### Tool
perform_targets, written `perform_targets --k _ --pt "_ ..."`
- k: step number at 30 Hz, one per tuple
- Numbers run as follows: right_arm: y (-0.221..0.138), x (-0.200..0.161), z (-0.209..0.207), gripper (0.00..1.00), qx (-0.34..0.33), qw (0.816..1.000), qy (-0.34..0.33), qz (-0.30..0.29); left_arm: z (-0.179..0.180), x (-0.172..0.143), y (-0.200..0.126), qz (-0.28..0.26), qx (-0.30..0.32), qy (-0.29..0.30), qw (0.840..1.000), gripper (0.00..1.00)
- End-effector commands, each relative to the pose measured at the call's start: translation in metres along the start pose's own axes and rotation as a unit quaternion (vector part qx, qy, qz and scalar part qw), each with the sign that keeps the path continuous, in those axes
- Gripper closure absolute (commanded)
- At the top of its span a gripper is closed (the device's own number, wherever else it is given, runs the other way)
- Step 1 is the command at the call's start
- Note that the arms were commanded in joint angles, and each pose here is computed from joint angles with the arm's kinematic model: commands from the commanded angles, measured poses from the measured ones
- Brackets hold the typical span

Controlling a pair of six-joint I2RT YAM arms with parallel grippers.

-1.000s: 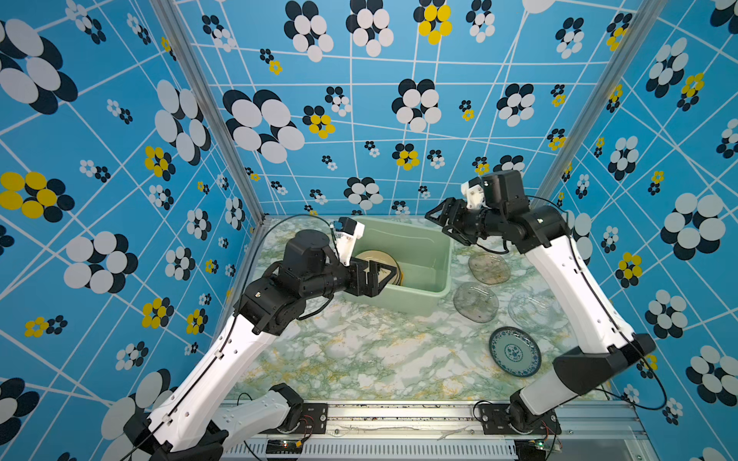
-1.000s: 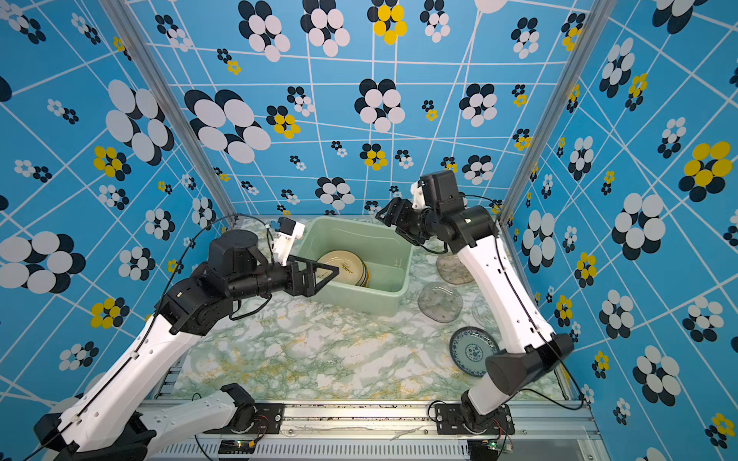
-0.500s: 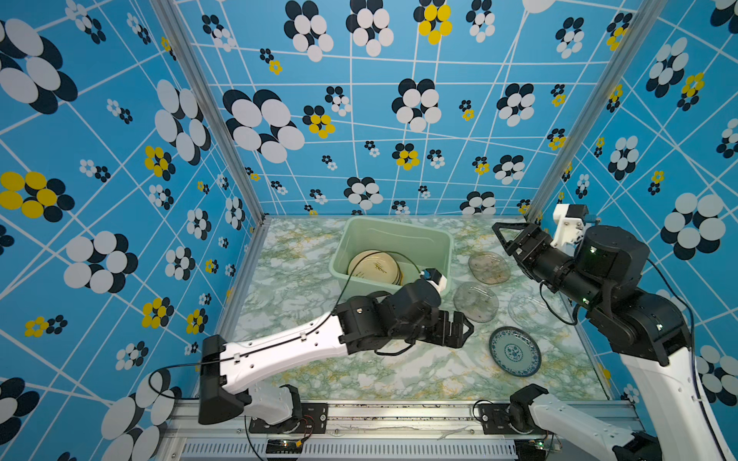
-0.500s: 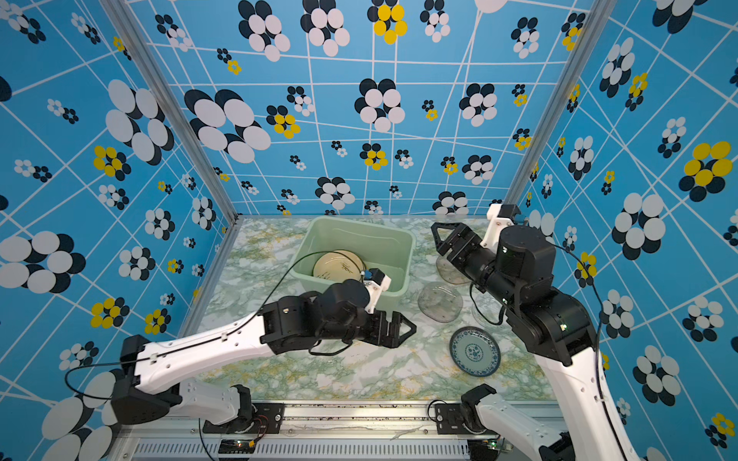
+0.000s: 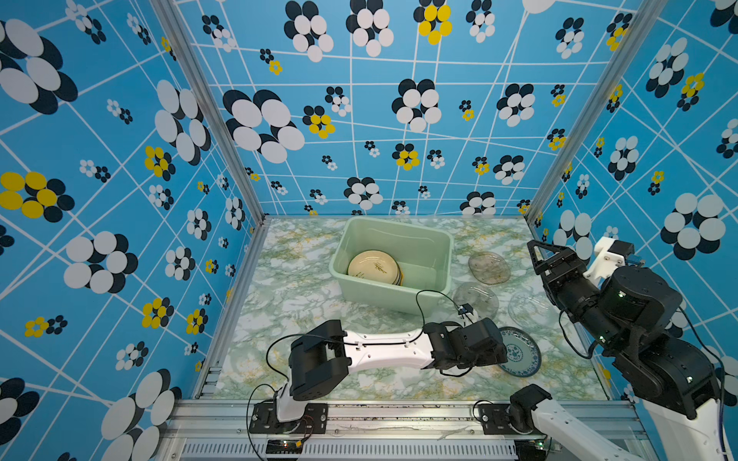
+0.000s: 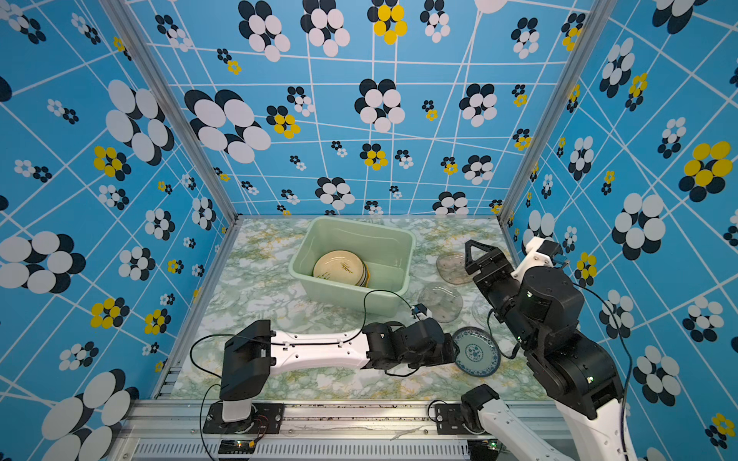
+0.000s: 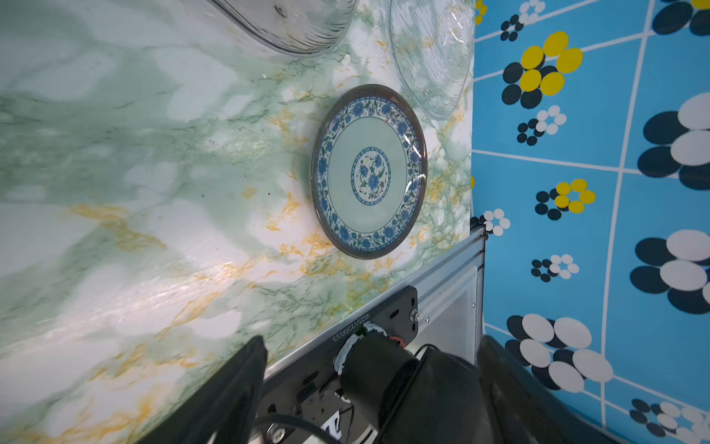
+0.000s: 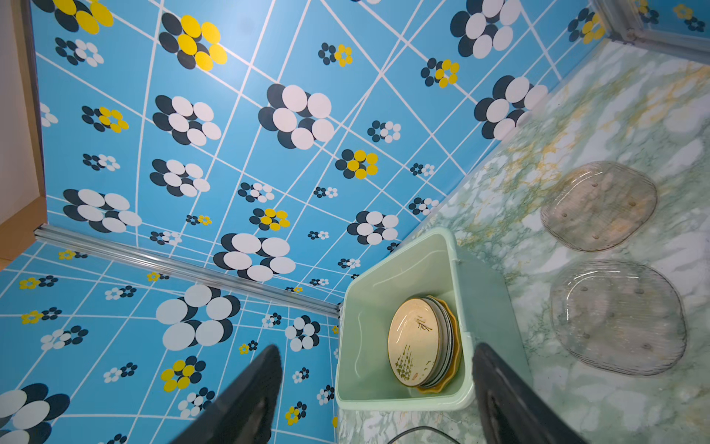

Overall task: Place the plates into the plastic bin on the countertop
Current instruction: Pick up the plate from the bottom-right of the table.

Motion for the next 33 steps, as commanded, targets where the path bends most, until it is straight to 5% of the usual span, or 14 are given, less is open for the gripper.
perform_targets --k 1,17,33 --pt "0.000 0.000 -0.014 0.20 -0.030 0.999 0.003 -0.014 -0.023 0.008 0.013 -0.016 -0.037 -0.022 0.999 0.16" --pt "0.019 -0.017 -0.022 0.19 -0.040 0.999 0.005 0.022 0.015 0.001 0.081 0.005 0.002 -0.042 0.999 0.26" --pt "0.020 -0.021 -0.029 0.19 -0.054 0.998 -0.002 0.029 0.045 0.013 0.120 0.009 -0.011 -0.064 0.998 0.52"
Point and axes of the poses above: each gripper's point midway between its finger pads, its own y axis out along the fingers, its own z axis along the line the jaws close on, x = y × z, the point moved 5 cm from there along -y, back along the fingers, and after that the axes turned 4 degrees about y, right-handed, at the moved point
